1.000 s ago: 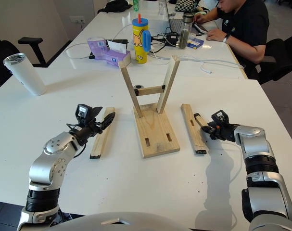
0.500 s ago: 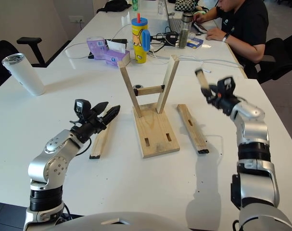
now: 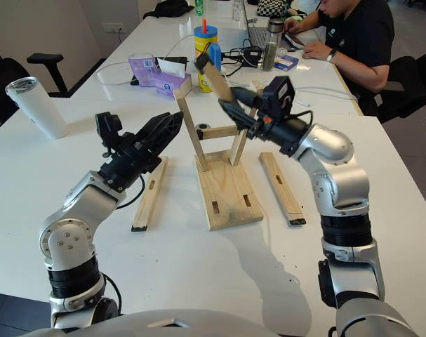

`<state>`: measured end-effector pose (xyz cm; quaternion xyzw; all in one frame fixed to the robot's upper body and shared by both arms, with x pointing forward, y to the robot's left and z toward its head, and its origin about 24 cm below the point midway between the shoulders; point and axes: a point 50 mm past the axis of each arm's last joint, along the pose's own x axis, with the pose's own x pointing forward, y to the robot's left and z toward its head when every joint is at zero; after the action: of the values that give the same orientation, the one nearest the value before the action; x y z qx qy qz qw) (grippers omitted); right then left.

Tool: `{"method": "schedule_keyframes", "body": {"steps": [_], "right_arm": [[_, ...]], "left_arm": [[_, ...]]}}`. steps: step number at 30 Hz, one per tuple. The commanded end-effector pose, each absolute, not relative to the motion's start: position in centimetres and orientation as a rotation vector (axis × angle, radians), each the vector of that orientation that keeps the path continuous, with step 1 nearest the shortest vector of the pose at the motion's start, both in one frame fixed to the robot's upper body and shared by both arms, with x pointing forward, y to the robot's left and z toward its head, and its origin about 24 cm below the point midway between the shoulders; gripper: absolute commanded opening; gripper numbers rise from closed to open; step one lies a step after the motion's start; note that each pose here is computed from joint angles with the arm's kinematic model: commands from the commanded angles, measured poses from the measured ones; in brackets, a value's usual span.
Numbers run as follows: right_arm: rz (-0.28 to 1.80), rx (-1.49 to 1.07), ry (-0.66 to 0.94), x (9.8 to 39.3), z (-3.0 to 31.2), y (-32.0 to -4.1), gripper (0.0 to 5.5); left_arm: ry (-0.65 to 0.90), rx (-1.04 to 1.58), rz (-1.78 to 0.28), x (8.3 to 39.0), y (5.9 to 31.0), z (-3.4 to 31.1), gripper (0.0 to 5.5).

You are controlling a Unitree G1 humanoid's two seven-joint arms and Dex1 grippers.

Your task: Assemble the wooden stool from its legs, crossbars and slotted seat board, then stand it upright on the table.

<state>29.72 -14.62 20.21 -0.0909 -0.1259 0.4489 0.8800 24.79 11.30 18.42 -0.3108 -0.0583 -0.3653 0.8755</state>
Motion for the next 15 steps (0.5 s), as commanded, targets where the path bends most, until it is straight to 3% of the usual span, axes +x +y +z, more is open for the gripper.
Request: {"method": "schedule_keyframes", "body": {"steps": [1,9,15], "right_arm": [[0.971,-0.231,-0.284,29.1,19.7,-13.4,1.30],[1.014,-0.284,-0.314,28.5,19.3,-12.3,1.30],[1.038,-0.374,-0.344,28.0,18.8,-11.6,1.30]], "left_arm": [[-0.120,-0.681,-0.789,25.1,10.4,18.9,3.19],[-0.110,-0.719,-0.774,25.7,10.0,19.1,3.19],[-0.118,-0.724,-0.751,26.1,10.0,19.4,2.32]]}}
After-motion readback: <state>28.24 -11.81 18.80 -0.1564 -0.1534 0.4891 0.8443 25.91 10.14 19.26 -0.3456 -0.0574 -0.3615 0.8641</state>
